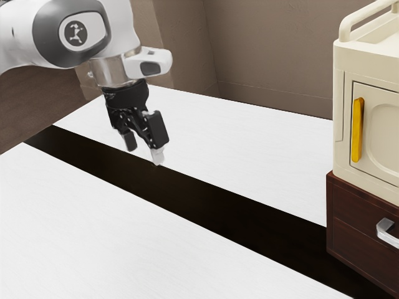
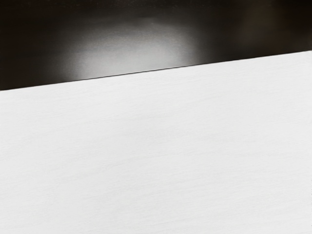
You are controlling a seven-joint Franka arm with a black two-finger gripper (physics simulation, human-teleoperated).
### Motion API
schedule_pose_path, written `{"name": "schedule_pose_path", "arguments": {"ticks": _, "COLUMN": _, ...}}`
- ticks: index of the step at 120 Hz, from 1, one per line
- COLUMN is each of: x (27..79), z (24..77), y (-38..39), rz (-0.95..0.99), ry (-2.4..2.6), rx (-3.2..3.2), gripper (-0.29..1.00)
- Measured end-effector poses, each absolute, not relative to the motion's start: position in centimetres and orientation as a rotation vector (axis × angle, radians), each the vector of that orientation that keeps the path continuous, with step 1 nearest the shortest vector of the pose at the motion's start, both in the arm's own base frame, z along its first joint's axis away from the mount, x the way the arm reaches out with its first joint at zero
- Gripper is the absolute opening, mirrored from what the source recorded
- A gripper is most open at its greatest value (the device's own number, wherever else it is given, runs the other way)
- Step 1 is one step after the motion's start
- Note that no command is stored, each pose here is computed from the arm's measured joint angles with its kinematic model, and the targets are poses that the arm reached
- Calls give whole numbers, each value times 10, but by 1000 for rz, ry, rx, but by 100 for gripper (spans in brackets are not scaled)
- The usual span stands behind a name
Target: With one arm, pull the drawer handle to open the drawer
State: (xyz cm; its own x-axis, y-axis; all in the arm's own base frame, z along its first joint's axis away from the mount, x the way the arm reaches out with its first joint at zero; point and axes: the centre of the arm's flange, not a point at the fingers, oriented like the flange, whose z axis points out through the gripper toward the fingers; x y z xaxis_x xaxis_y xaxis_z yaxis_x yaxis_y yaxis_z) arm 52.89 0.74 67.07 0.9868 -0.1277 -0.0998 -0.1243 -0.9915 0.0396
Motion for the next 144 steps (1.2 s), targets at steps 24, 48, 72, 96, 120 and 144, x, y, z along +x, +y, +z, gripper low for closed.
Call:
{"name": "schedule_pose_path", "arguments": {"ticks": 24, "x": 517, "z": 774, "y": 18, "rz": 345, "ry": -298, "rx": 3063, "gripper": 70}}
{"name": "schedule_pose_path", "arguments": {"ticks": 48, "x": 394, "z": 896, "y": -8, "rz": 676, "ry": -959, "rx": 2904, "gripper": 70}}
{"name": "schedule_pose_path", "arguments": {"ticks": 72, "x": 476, "z": 783, "y": -96, "rz": 221, "ry": -1538, "rx": 2715, "gripper": 70}}
{"name": "schedule_pose_path", "arguments": {"ticks": 96, "x": 484, "z": 739, "y": -206, "rz": 154, "ry": -2038, "rx": 2415, "gripper": 70}}
{"name": "schedule_pose_path", "arguments": {"ticks": 120, "x": 456, "z": 703, "y": -289, "rz": 253, "ry": -2364, "rx": 2091, "gripper": 70}}
{"name": "schedule_pose_path", "arguments": {"ticks": 144, "x": 487, "z": 691, "y": -275, "rz": 421, "ry": -2401, "rx": 2058, "gripper": 70}}
